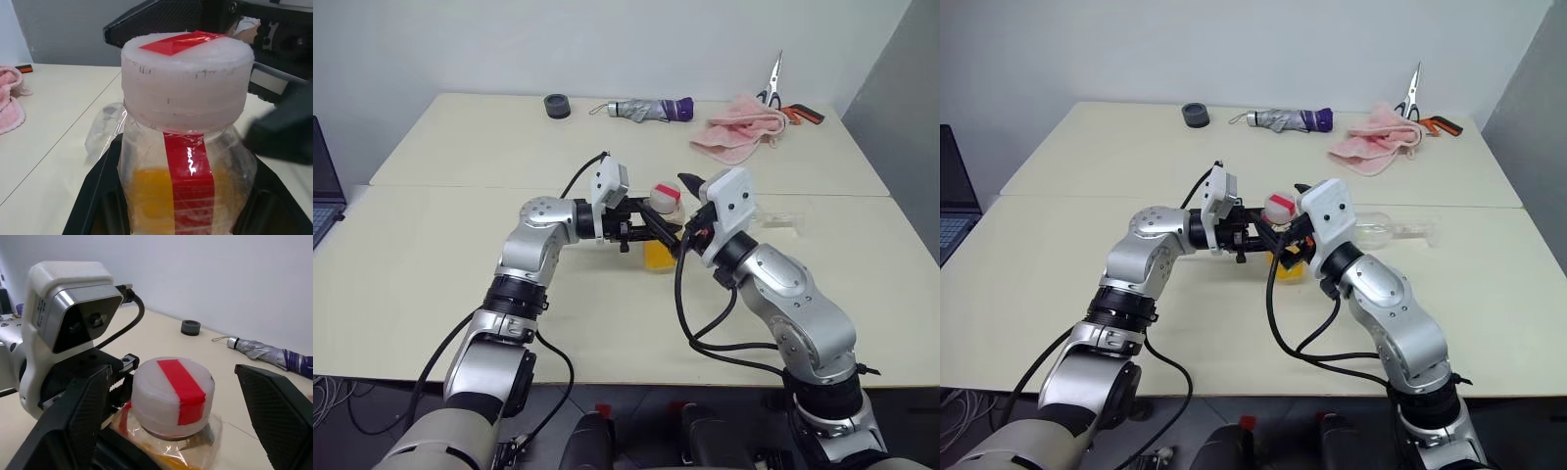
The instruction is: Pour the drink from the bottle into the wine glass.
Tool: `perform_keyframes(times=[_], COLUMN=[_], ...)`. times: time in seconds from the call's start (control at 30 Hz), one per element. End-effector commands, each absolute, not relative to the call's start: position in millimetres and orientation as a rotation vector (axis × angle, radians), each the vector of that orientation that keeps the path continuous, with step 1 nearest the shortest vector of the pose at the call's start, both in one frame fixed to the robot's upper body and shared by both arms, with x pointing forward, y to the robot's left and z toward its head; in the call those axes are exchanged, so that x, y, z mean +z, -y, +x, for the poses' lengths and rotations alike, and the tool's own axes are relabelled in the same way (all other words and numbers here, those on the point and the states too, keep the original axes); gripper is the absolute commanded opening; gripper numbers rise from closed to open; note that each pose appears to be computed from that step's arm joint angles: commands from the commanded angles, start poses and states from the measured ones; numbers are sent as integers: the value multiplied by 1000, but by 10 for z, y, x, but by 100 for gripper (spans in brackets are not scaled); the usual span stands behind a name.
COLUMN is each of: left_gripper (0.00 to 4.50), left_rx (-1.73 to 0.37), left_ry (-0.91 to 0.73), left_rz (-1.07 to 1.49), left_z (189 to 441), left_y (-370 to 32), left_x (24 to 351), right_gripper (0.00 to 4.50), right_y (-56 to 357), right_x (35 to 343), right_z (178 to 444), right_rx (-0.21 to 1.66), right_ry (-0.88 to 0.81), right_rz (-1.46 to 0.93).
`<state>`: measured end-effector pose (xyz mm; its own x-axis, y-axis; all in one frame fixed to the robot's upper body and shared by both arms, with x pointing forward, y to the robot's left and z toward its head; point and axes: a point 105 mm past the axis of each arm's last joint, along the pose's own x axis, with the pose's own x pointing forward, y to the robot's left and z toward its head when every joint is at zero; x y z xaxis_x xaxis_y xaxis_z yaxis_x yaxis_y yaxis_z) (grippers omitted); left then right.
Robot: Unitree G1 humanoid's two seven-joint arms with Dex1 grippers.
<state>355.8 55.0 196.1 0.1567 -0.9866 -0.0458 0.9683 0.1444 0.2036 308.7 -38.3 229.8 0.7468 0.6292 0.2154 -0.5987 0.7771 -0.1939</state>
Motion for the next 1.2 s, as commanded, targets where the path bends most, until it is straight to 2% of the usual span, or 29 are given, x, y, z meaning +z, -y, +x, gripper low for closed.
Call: perform_keyframes(times=[0.03,0.13,0.17,0.4,0.57,0.67,0.73,0.83,0.93,1.0,1.13,1.2], left_gripper=[194,194,194,194,192,192,192,192,192,192,192,192], left_rx=[-1417,-1415,-1415,-1421,-1458,-1479,-1483,-1478,-1464,-1456,-1444,-1438], left_ry=[177,176,175,178,180,178,181,185,186,185,180,178], left_rz=[240,243,243,250,266,277,280,277,269,264,257,258], left_z=[3539,3540,3540,3526,3491,3474,3471,3473,3483,3489,3507,3526], left_y=[-544,-552,-553,-559,-545,-543,-544,-545,-554,-560,-572,-575], left_x=[2125,2123,2122,2130,2153,2163,2172,2182,2179,2175,2169,2170], right_gripper=[300,193,184,184,184,184,184,184,184,257,385,388], right_y=[405,388,381,314,338,451,495,530,634,685,671,613], right_x=[2463,2445,2439,2385,2387,2429,2537,2537,2574,2594,2676,2606], right_z=[3061,3063,3063,3021,2925,3014,3106,3078,3157,3124,2889,2784], right_rx=[673,690,696,817,1182,1318,1331,1355,1207,1160,1079,991], right_ry=[351,340,337,307,267,199,173,159,239,267,330,322], right_rz=[-101,-98,-97,-105,-142,-198,-141,-160,-181,-166,-166,-164])
